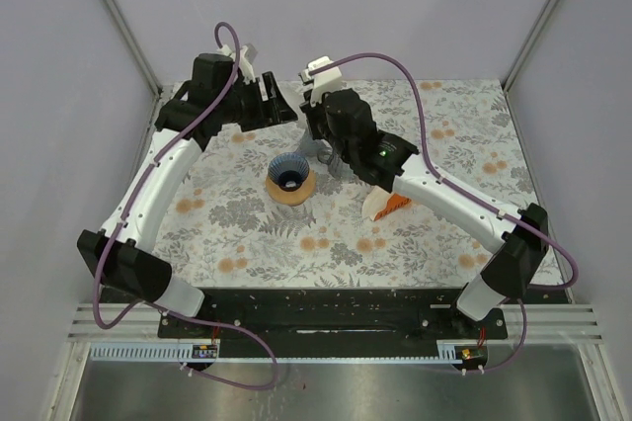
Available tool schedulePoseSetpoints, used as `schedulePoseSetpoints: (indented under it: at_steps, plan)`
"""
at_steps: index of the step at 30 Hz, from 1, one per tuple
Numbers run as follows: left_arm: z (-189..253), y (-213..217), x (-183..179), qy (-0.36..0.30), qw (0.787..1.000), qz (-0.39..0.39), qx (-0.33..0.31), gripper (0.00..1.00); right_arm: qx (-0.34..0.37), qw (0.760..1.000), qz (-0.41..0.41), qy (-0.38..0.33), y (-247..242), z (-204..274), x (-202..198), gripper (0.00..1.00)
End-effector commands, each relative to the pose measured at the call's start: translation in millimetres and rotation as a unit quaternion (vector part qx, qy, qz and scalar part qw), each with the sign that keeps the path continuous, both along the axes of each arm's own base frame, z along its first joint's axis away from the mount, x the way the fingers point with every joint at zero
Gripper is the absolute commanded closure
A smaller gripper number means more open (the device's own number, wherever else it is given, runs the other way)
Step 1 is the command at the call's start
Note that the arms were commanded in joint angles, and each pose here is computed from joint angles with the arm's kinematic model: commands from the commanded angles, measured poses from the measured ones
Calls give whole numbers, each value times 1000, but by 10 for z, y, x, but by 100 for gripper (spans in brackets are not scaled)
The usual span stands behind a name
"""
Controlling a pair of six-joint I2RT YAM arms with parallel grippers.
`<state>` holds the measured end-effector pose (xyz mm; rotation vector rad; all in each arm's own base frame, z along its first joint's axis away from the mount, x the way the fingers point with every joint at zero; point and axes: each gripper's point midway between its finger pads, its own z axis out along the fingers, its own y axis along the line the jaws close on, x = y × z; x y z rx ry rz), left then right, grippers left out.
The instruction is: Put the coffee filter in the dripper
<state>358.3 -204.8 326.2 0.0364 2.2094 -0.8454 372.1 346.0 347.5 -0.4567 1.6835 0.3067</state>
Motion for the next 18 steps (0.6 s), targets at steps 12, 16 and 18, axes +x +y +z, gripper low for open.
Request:
schedulePoseSetpoints:
  at_steps: [12, 16, 18]
  plan:
    - [-28, -4, 61, 9, 999, -18, -33, 76, 47, 998, 15, -34, 130, 359, -34, 100]
    - [-42, 84, 44, -11, 1000, -24, 0, 100, 31, 998, 55, -29, 246, 304, -84, 100]
    - [-28, 170, 63, -32, 999, -17, 27, 100, 18, 997, 74, -18, 314, 241, -108, 100]
